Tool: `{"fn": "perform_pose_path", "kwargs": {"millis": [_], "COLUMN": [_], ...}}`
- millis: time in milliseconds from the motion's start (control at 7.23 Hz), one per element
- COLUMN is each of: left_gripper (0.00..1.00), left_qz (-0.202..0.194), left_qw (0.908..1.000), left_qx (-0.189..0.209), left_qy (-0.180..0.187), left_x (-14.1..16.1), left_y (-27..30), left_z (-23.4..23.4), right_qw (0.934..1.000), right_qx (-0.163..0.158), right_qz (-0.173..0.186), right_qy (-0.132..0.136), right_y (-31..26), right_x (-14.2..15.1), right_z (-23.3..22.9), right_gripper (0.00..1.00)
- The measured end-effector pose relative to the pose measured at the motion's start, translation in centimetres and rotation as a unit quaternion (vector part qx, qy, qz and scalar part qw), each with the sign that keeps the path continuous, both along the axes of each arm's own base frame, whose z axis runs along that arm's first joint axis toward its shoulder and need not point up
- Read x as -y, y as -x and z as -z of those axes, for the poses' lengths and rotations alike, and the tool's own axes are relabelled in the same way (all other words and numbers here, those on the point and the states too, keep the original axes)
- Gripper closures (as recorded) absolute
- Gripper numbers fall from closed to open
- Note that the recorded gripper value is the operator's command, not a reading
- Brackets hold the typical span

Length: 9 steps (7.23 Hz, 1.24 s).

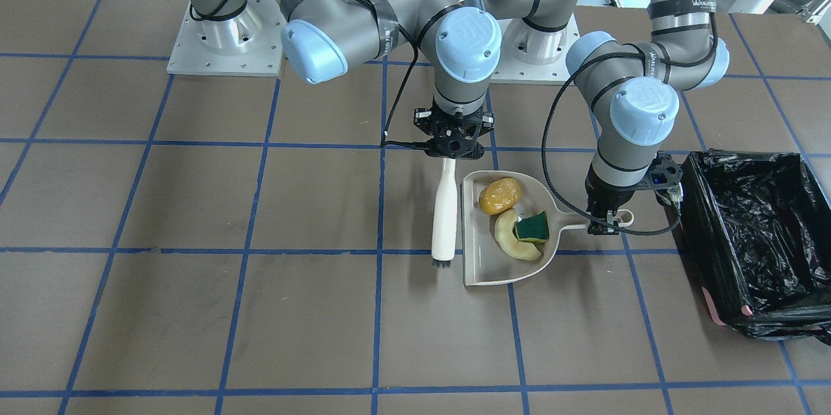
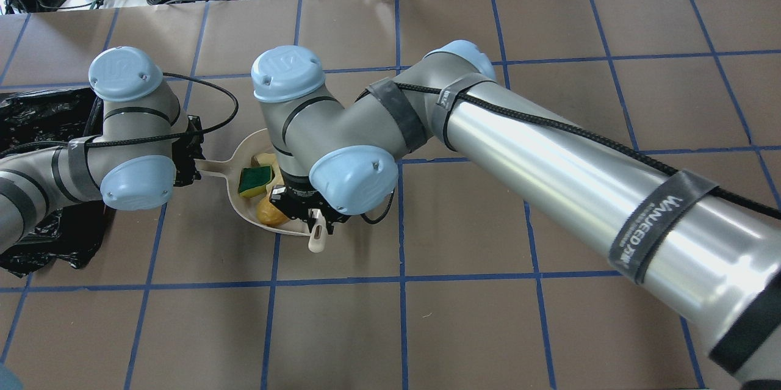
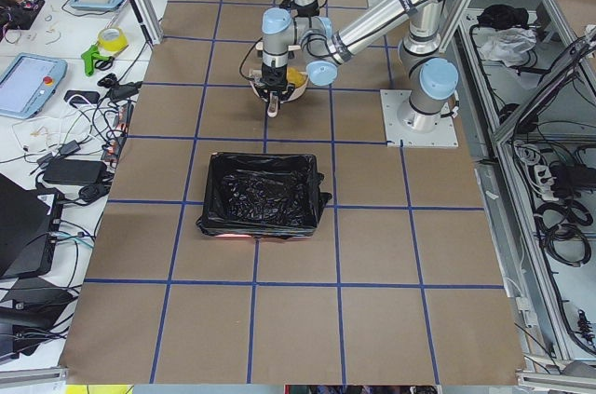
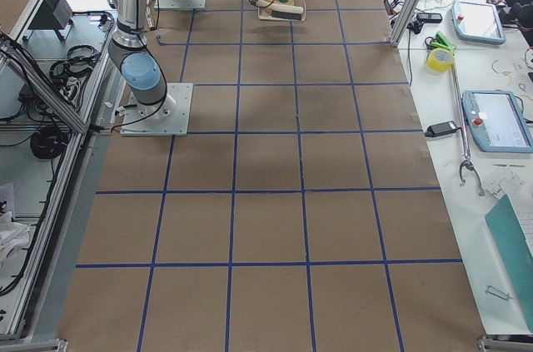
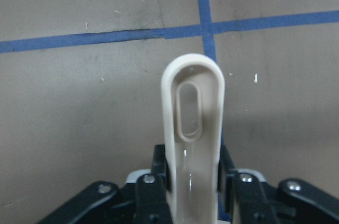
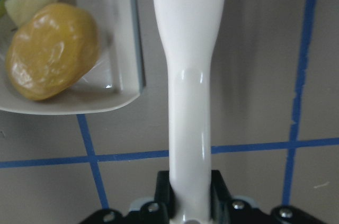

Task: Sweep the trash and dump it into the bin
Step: 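Sweep the yellow potato into the dustpan with the right gripper's brush, then tip the dustpan over the black bin with the left gripper while the right withdraws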

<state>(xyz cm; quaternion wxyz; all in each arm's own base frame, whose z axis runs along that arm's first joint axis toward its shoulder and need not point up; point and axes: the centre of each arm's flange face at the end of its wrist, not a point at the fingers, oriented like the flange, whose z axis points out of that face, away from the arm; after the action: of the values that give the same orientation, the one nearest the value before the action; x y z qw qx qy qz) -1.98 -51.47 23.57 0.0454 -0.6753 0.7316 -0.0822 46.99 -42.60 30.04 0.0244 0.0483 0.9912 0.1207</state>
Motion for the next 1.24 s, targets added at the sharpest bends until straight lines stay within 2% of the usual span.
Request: {"fn": "perform_pose_path", "kwargs": {"millis": [277, 691, 968, 1245], "left_gripper": [1.0, 1.0, 1.0, 1.0], "left_qz": [0.004, -0.003, 0.0, 0.01], "left_qw": [0.9993, 0.9961, 0.9927, 0.9897], "left_qx": [-0.037, -0.088, -0.119, -0.14], "left_qy": [0.004, -0.01, 0.016, 0.029], "left_x": [1.1, 5.4, 7.0, 6.0], "left_y": [0.1, -1.7, -6.6, -14.7], "left_z": [-1.2, -9.1, -13.6, -15.8], "right_qw": [0.9996, 0.9983, 0.9984, 0.9982], "right_qx": [-0.025, -0.049, -0.041, -0.039], "right_qz": [-0.014, -0.032, -0.038, -0.045], "right_qy": [0.001, 0.006, 0.007, -0.001], "right_y": [8.4, 23.0, 33.1, 41.7], "right_x": [3.1, 10.0, 13.5, 15.1], "right_z": [-3.2, -3.8, -3.8, -3.1], "right_gripper": [0.98, 0.99, 1.0, 1.0]}}
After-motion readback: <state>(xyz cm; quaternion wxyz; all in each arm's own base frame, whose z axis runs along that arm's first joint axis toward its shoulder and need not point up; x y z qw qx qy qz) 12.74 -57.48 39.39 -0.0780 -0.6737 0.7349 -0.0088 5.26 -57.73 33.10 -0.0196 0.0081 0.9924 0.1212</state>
